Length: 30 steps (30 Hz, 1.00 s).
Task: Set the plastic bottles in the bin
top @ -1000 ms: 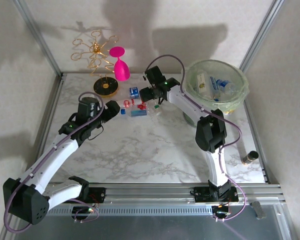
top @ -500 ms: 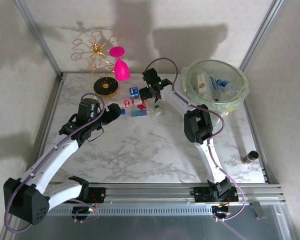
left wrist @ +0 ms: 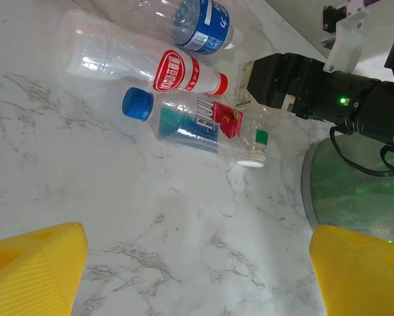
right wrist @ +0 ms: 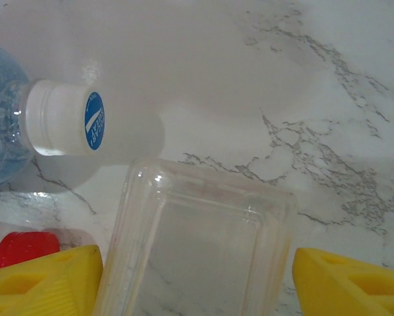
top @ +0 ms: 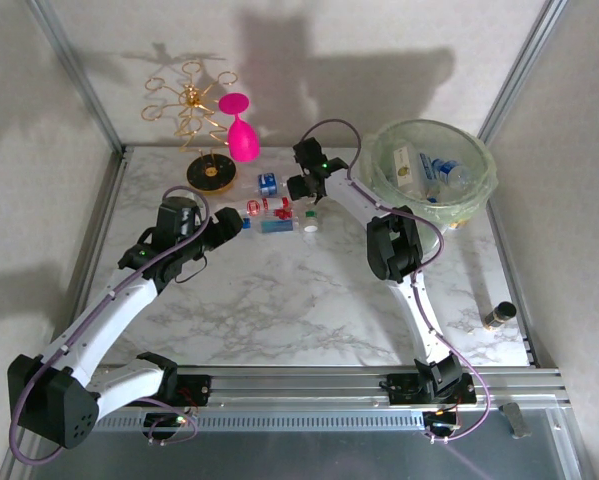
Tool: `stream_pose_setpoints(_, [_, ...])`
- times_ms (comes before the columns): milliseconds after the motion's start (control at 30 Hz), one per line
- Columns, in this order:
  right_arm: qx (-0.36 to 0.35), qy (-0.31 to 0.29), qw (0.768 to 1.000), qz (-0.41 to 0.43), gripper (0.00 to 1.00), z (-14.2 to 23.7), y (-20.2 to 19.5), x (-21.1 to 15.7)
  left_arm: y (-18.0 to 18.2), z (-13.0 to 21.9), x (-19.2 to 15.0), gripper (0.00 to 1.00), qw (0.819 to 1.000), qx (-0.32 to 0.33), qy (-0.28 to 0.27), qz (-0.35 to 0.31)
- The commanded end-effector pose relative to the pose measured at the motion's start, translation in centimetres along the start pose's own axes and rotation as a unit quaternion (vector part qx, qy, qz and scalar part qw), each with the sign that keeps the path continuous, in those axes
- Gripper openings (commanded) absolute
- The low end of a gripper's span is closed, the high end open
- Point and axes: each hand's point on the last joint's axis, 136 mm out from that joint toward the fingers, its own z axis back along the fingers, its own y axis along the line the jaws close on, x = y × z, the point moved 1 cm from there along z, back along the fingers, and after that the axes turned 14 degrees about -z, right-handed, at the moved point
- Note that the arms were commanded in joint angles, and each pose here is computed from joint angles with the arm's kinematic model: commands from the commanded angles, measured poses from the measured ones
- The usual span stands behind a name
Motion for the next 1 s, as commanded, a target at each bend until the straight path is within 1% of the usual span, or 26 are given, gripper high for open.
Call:
stream_pose_setpoints(0, [0.006, 0.017, 1.000, -0.004, 0.74, -0.9, -0.1, -1.0, -0.3, 0.1, 0.2, 0.87, 1.000, -0.007, 0.001, -0.007])
stream_pose_setpoints(167, [0.011, 0.030, 0.999, -0.006, 0.73, -1.3, 0.1, -1.7, -0.5, 0.4, 0.5, 0.87, 1.000, -0.010, -0.002, -0.009])
stream_pose_setpoints(300, [0.002, 0.039, 0.999, -0.007, 0.69, -1.8, -0.4, -2.5, -0.6, 0.5, 0.4, 0.86, 1.000, -0.015, -0.001, -0.008])
stream_pose_setpoints(467, [-0.015, 0.042, 0.999, -0.009, 0.70, -1.8, -1.0, -2.9, -1.0, 0.8, 0.6, 0.85, 1.000, -0.022, -0.002, -0.010])
stream_pose_setpoints(567, [-0.019, 0.038, 0.999, -0.007, 0.70, -1.2, -1.2, -2.7, -1.3, 0.9, 0.8, 0.85, 1.000, -0.028, -0.004, -0.011])
stream_pose_setpoints(633, [-0.019, 0.031, 0.999, -0.010, 0.67, -0.3, -1.3, -2.3, -1.5, 1.1, 1.0, 0.84, 0.999, -0.031, -0.006, -0.014])
stream_pose_setpoints(700, [-0.016, 0.021, 1.000, -0.013, 0.60, 0.7, -1.3, -1.9, -1.6, 1.4, 1.2, 0.84, 0.999, -0.030, -0.010, -0.016])
stream_pose_setpoints(800, [-0.007, 0.003, 1.000, -0.016, 0.53, 2.8, -1.1, -1.2, -1.7, 1.9, 1.6, 0.84, 0.999, -0.032, -0.018, -0.019])
stream_pose_setpoints(967, [0.014, -0.023, 1.000, -0.012, 0.52, 6.7, -0.4, -0.5, -2.3, 2.7, 2.1, 0.83, 0.999, -0.041, -0.029, -0.022])
